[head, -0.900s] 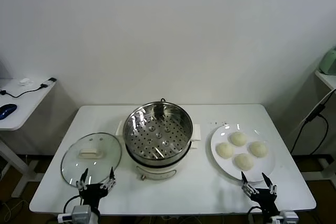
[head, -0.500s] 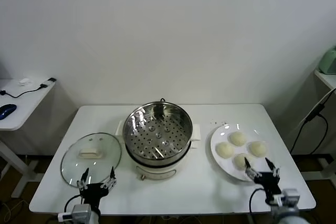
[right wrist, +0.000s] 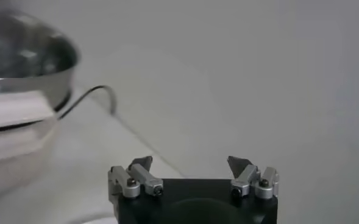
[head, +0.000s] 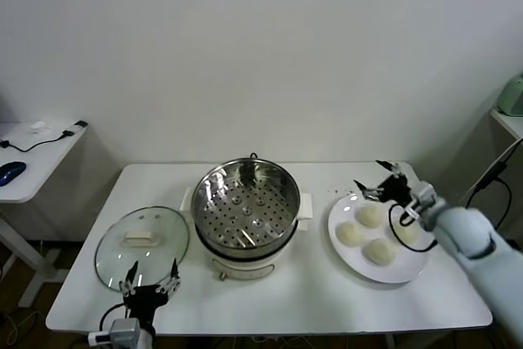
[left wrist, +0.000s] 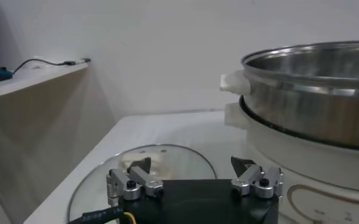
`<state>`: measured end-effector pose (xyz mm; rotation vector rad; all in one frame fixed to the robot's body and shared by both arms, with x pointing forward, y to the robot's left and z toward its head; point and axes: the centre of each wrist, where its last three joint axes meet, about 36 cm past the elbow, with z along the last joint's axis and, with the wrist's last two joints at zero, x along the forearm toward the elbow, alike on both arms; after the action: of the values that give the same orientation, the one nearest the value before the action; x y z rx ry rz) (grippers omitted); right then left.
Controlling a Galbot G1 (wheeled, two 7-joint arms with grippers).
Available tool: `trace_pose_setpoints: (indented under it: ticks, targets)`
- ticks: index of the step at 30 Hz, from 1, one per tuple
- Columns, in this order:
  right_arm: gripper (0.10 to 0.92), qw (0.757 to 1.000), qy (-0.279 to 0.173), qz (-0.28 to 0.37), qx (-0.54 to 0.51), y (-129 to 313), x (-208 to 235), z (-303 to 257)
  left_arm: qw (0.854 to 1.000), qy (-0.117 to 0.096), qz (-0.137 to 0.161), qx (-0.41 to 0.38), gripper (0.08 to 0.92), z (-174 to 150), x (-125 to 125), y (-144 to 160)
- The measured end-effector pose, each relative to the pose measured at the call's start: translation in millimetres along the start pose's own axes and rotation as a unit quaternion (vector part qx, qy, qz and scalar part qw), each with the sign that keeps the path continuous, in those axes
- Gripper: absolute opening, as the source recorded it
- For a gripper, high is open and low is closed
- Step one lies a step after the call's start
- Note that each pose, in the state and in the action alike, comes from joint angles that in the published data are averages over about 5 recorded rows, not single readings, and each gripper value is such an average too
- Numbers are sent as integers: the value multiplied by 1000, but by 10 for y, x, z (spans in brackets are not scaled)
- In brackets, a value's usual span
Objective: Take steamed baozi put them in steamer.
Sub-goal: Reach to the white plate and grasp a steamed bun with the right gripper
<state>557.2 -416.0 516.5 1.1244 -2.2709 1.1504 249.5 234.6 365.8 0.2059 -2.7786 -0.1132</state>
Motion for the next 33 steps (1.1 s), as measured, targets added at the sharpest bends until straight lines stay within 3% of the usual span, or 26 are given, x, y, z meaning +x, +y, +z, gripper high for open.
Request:
trace_pose_setpoints:
  ticks: [7,13,22,33]
  targets:
    - [823,983,79,-141,89,-672,74,-67,1000,0,4,2,823,37,-18,-20]
    - [823,961,149,-213,95,-902,-26,-62,1000,1,6,2,823,55,-40,-25]
    - [823,937,224,-255,76,-933,-392,33,1000,6,14,-4,823,83,-25,-40]
    - [823,928,257,-263,63,-877,-892,112,1000,11,19,-9,823,161,-29,-106]
